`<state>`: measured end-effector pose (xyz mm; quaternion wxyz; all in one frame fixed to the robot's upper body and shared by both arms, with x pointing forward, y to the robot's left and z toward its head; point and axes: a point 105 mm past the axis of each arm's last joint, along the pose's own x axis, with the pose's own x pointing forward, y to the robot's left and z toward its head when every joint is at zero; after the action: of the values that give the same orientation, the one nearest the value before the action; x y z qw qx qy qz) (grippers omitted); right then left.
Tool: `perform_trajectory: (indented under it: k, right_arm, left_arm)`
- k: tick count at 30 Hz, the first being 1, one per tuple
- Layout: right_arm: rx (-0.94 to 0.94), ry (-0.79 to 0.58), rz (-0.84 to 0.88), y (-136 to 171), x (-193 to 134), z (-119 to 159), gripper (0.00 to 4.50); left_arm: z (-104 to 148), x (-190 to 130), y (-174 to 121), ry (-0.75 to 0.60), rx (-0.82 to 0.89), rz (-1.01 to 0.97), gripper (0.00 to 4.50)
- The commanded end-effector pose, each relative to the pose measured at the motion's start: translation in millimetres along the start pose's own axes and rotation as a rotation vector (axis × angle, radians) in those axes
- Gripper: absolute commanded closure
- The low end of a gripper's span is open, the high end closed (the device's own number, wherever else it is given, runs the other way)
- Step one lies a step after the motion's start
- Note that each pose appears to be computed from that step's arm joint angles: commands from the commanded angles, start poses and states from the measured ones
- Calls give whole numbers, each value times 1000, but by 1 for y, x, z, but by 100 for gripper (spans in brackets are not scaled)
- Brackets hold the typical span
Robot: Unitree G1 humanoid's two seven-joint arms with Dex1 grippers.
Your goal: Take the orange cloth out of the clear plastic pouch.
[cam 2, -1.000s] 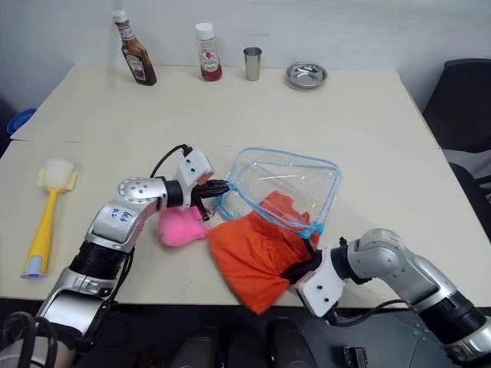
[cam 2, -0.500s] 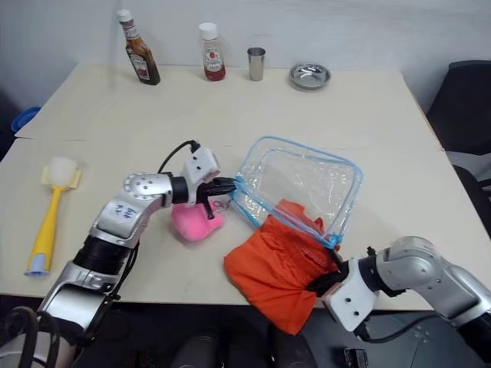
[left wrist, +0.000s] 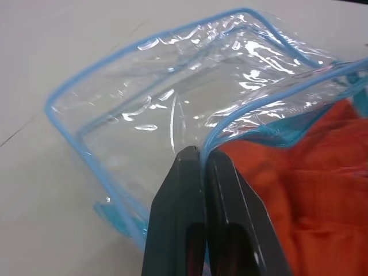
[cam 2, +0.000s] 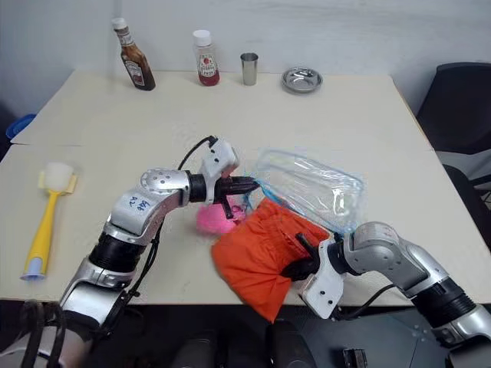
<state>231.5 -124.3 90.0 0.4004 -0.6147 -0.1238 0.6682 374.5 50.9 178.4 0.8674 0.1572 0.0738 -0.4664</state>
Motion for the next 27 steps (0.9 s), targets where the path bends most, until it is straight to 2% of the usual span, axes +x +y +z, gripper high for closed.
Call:
perform_trajectory:
  k: [1,6,10,13,15,20,23,27]
  right_arm:
    - [65,-14,155,43,0,10,449]
    - [202,66,141,62,-31,6,449]
    - [357,171,63,71,-59,-10,449]
    - [513,277,-88,69,-81,-32,449]
    - [688,351,-337,54,-101,-57,449]
    - [817,535,-664,34,-140,-100,449]
    - [837,569,-680,37,-135,-104,449]
    - [871,549,-664,42,-117,-98,449]
  left_arm:
    - [0,-17,40,16,40,188,450]
    - [-27,-49,66,127,128,280,450]
    - [-38,-72,68,170,171,266,450]
    - [-41,-80,49,153,178,147,450]
    - [-39,-82,25,127,188,23,450]
    - [-42,-87,-25,122,204,-222,450]
    - [-44,-92,-38,139,205,-294,450]
    - [-49,-95,-30,183,232,-258,450]
